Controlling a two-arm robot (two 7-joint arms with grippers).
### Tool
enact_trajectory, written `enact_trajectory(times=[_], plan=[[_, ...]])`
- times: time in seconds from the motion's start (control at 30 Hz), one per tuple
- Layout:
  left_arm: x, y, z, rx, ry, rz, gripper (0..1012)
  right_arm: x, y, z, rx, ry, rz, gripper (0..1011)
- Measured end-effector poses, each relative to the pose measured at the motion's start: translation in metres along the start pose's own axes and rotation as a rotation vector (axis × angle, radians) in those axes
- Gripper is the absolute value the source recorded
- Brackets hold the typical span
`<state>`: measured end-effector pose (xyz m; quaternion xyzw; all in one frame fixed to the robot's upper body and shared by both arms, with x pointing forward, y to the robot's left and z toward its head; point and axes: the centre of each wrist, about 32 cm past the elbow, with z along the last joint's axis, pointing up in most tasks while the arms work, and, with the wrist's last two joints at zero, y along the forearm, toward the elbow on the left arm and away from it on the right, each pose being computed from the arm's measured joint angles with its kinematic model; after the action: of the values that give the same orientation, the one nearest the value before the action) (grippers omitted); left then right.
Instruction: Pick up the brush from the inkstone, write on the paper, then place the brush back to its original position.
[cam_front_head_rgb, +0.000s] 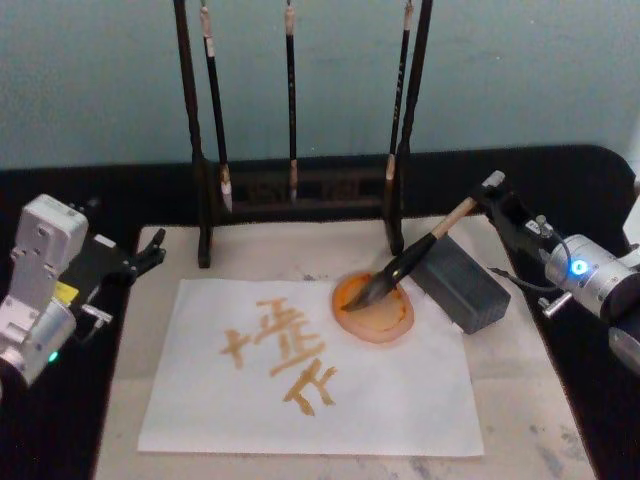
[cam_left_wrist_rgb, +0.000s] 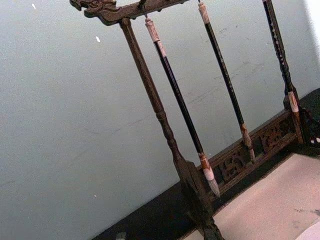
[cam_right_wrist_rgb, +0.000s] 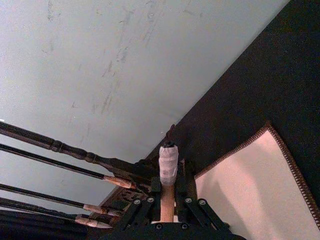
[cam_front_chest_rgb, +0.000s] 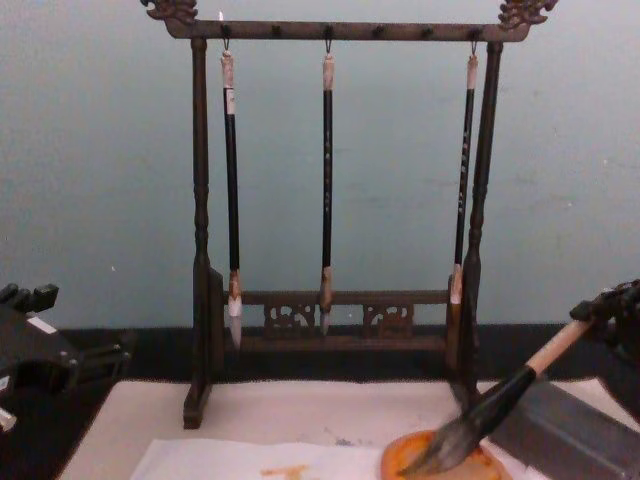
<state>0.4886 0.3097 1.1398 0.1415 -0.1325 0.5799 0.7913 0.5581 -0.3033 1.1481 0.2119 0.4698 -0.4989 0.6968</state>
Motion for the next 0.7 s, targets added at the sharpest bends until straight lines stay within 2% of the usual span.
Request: enact_trajectory(times=[0.43,0.5,0.7], plan=[[0.0000,0.0000,0.0000,0.000,0.000,0.000,1010,0.0001,-0.0001,-0.0002,0.000,0.002,0.000,540],[0.0000,0.0000,0.0000,0.000,0.000,0.000,1010,0.0001,-0.0001,-0.0003,0.000,0.002,0.000,644],[0.0000,0.0000,0.0000,0.000,0.000,0.000,1010,0.0001,-0.0001,-0.0001,0.000,0.003,0.000,818]])
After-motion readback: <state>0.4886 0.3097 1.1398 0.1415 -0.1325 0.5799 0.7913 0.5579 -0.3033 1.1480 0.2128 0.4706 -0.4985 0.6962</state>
